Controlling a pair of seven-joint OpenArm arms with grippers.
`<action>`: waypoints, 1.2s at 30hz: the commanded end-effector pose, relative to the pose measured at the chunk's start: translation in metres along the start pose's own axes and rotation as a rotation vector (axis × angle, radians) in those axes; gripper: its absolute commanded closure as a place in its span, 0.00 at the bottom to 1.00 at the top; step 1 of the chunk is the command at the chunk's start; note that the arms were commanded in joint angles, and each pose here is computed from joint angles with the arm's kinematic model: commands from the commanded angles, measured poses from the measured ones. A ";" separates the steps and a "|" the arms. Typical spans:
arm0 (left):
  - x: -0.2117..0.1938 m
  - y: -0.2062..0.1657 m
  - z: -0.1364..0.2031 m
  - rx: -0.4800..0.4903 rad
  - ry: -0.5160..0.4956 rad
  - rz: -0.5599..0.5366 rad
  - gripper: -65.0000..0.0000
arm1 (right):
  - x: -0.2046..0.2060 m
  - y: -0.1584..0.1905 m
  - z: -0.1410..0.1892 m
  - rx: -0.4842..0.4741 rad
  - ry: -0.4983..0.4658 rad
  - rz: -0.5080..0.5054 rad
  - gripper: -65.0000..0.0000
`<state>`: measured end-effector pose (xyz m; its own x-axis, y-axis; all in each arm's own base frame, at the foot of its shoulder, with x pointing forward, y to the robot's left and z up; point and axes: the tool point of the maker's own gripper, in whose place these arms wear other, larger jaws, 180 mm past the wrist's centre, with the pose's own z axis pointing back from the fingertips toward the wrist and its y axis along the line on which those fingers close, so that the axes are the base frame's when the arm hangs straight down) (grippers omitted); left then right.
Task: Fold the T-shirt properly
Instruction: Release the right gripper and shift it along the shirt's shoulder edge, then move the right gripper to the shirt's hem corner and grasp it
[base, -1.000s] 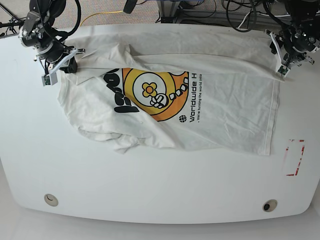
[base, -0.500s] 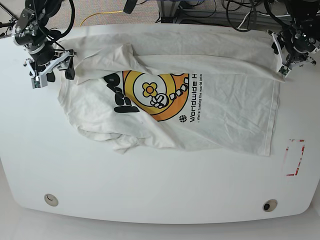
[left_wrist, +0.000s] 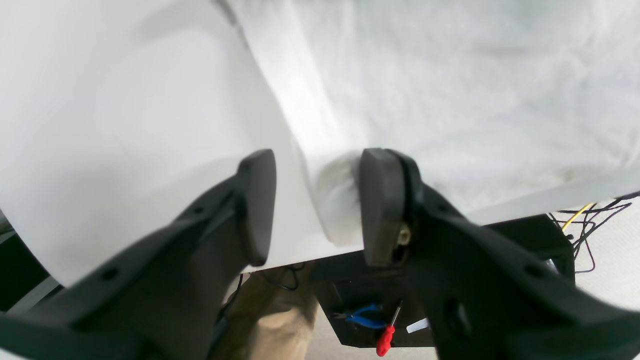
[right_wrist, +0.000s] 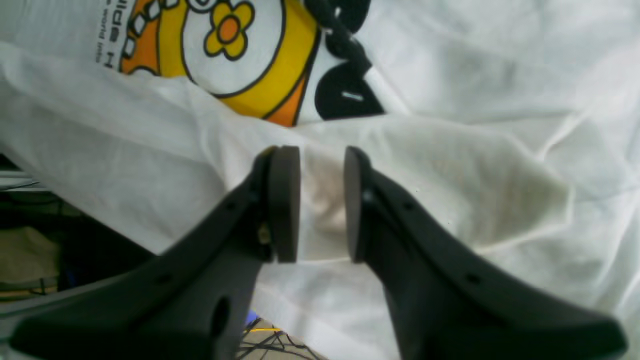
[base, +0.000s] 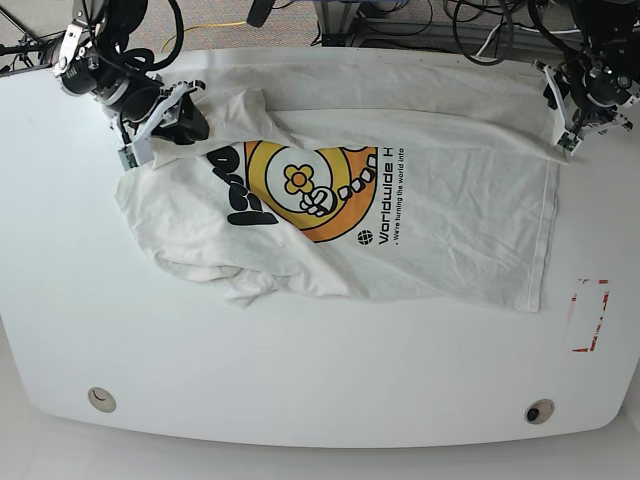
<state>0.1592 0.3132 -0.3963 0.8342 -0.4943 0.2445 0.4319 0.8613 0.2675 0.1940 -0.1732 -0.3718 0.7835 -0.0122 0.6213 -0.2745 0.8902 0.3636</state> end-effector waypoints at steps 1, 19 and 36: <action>0.004 0.009 0.005 0.025 -0.014 -0.010 0.60 | -0.001 -0.018 -0.004 -0.037 0.005 -0.012 0.79; -0.014 0.007 -0.011 -0.010 0.040 0.032 0.60 | 0.020 -0.090 0.040 -0.286 0.049 0.108 0.79; 0.003 0.024 0.004 0.058 -0.039 0.106 0.60 | 0.035 -0.064 0.042 -0.191 -0.074 0.038 0.65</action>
<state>0.1625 0.3262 -0.3983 0.8681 -0.4134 0.2747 0.3481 0.9016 0.2569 0.2077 -0.2547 -0.3560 0.7641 0.0017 0.6451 -0.1678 0.9661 0.1961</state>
